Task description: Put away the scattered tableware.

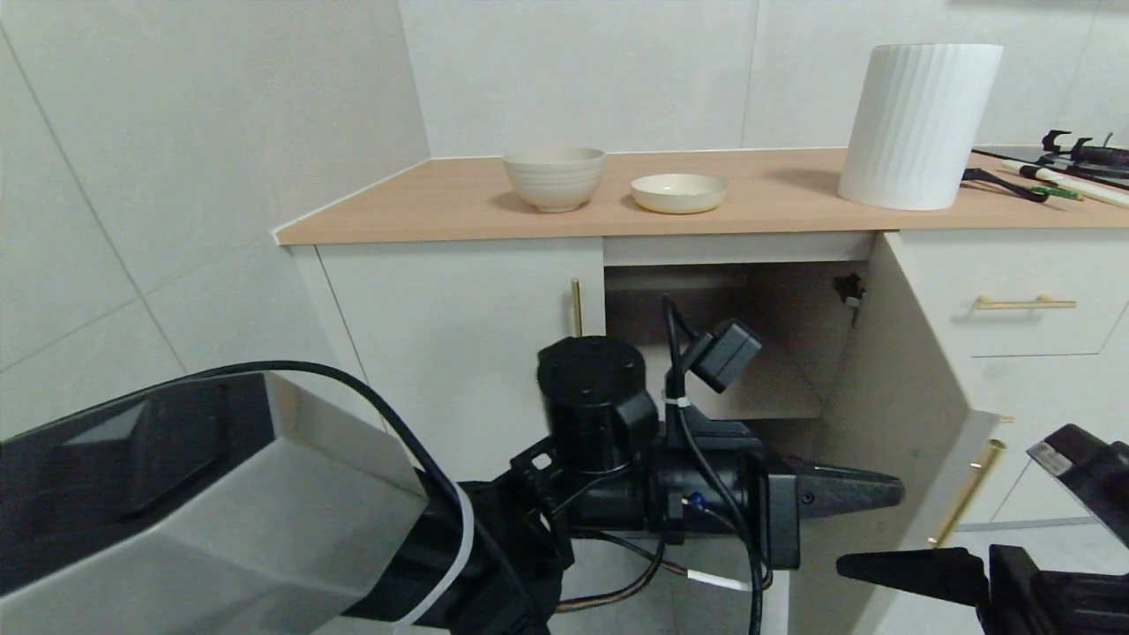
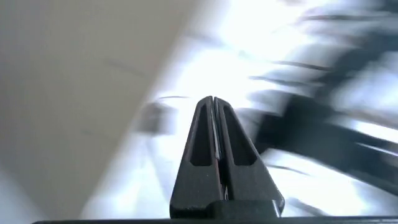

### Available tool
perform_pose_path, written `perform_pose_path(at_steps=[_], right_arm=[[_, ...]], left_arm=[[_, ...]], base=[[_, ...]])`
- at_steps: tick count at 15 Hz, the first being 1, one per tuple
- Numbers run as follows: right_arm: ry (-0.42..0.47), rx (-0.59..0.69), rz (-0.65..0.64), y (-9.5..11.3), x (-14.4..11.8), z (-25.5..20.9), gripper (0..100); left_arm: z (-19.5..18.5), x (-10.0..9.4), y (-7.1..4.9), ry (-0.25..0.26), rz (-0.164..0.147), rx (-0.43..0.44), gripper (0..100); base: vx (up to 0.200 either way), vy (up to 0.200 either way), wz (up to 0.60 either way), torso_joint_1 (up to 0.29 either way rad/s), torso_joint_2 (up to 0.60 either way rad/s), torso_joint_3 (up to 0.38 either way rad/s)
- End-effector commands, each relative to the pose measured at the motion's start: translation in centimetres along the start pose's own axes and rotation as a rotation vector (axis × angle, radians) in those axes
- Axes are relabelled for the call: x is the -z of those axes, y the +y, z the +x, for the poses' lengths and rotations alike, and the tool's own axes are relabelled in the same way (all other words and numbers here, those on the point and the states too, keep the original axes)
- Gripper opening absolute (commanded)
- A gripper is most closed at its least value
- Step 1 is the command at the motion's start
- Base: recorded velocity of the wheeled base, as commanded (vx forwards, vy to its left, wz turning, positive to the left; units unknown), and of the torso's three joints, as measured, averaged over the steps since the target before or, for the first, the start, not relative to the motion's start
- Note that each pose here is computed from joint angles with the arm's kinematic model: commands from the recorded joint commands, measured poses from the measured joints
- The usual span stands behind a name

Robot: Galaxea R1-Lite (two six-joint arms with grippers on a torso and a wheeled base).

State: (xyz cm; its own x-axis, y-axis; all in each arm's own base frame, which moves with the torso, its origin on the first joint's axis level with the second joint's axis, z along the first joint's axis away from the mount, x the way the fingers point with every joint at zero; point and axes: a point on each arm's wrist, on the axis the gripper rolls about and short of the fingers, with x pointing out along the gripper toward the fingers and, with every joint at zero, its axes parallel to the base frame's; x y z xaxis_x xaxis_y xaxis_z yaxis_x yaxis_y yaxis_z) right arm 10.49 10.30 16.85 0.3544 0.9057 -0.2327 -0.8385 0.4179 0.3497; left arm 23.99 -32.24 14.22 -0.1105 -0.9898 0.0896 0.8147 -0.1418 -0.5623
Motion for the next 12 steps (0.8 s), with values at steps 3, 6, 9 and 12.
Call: perform_pose_path(at_steps=[3,6,9,12], right_arm=[[-0.017,-0.016,-0.010,0.3,-0.1,-0.5,100],[-0.018,0.043,0.003,-0.4,-0.4,0.0,100],[-0.016,0.204,0.023,-1.6,-0.5,1.3,100],[-0.042,0.259,0.016,-1.6,-1.1,1.4,100]], left_arm=[[-5.4,-0.6,0.5,-0.036,-0.048,-0.011,0],[-8.6,-2.3,1.1,-0.088,-0.011,-0.122,0],[-9.7,-3.9,0.5,-0.132,0.082,-0.395,0],[-10.2,-3.6,0.9,-0.130,0.198,-0.640,0]], base=[[0.000,0.000,0.00,0.000,0.00,0.000],[0.000,0.000,0.00,0.000,0.00,0.000],[0.000,0.000,0.00,0.000,0.00,0.000],[0.000,0.000,0.00,0.000,0.00,0.000]])
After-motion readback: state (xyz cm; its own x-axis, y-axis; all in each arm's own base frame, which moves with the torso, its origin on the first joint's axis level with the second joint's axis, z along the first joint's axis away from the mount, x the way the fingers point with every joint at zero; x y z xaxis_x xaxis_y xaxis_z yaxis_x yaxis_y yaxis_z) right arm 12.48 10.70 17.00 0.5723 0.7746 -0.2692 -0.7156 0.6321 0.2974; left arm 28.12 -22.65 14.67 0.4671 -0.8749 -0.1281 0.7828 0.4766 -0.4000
